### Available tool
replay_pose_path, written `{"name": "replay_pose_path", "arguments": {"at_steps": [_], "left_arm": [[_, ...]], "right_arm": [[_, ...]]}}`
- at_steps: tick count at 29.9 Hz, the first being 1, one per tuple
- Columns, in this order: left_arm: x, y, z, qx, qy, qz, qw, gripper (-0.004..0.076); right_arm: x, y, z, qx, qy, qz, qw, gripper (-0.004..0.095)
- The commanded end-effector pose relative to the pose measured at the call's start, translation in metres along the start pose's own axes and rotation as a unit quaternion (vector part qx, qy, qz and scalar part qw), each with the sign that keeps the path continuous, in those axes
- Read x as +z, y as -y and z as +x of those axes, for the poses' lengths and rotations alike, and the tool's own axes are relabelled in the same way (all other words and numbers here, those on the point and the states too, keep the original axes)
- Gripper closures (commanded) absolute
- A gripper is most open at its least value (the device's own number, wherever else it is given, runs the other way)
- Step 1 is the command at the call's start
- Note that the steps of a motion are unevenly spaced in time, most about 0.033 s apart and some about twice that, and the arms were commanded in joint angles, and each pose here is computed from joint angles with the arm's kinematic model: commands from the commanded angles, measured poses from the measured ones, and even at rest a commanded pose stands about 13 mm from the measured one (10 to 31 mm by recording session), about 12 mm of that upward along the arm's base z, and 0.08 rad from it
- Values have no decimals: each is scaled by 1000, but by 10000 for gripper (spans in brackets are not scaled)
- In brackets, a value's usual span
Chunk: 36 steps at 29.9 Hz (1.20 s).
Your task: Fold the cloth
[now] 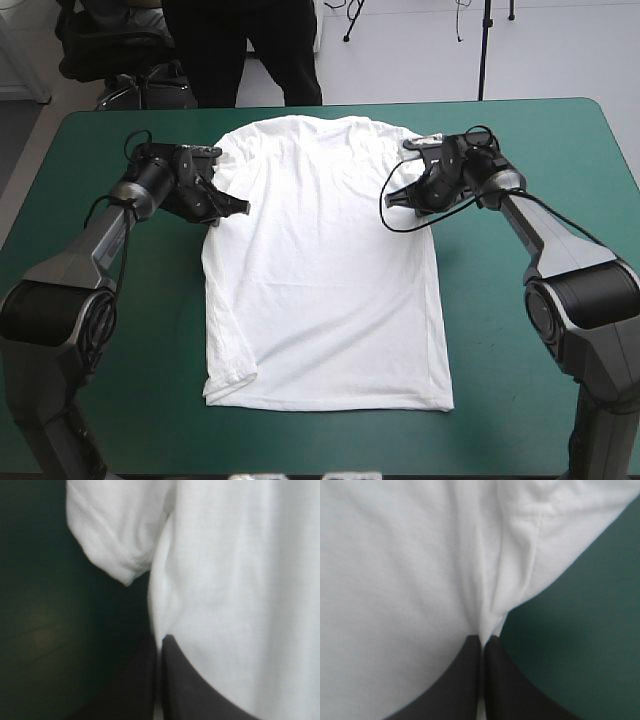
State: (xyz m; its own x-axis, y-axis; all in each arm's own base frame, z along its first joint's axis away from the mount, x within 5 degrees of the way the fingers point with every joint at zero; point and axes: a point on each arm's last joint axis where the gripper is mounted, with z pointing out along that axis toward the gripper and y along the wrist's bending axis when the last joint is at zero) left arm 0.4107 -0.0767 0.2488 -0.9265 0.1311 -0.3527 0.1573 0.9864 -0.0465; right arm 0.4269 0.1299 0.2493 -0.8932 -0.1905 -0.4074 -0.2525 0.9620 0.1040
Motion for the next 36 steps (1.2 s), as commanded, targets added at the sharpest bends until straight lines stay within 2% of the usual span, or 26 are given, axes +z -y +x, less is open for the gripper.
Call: {"name": "replay_pose_path", "arguments": {"at_steps": [1, 9, 19, 27, 36], "left_arm": [[-70, 4, -4, 3, 85, 7, 996, 733], [-165, 7, 17, 9, 187, 13, 982, 733], [-274, 16, 70, 22, 317, 52, 947, 733], [-329, 20, 114, 27, 387, 78, 918, 733], [-348, 25, 140, 29, 395, 110, 911, 733]], "right_arm": [[-87, -8, -17, -13, 103, 0, 995, 925], [-171, -14, -2, -21, 170, -5, 985, 925], [-282, -21, 38, -30, 291, -12, 956, 925], [-344, -26, 81, -36, 348, -25, 937, 925], [-380, -29, 112, -39, 388, -39, 920, 925]]}}
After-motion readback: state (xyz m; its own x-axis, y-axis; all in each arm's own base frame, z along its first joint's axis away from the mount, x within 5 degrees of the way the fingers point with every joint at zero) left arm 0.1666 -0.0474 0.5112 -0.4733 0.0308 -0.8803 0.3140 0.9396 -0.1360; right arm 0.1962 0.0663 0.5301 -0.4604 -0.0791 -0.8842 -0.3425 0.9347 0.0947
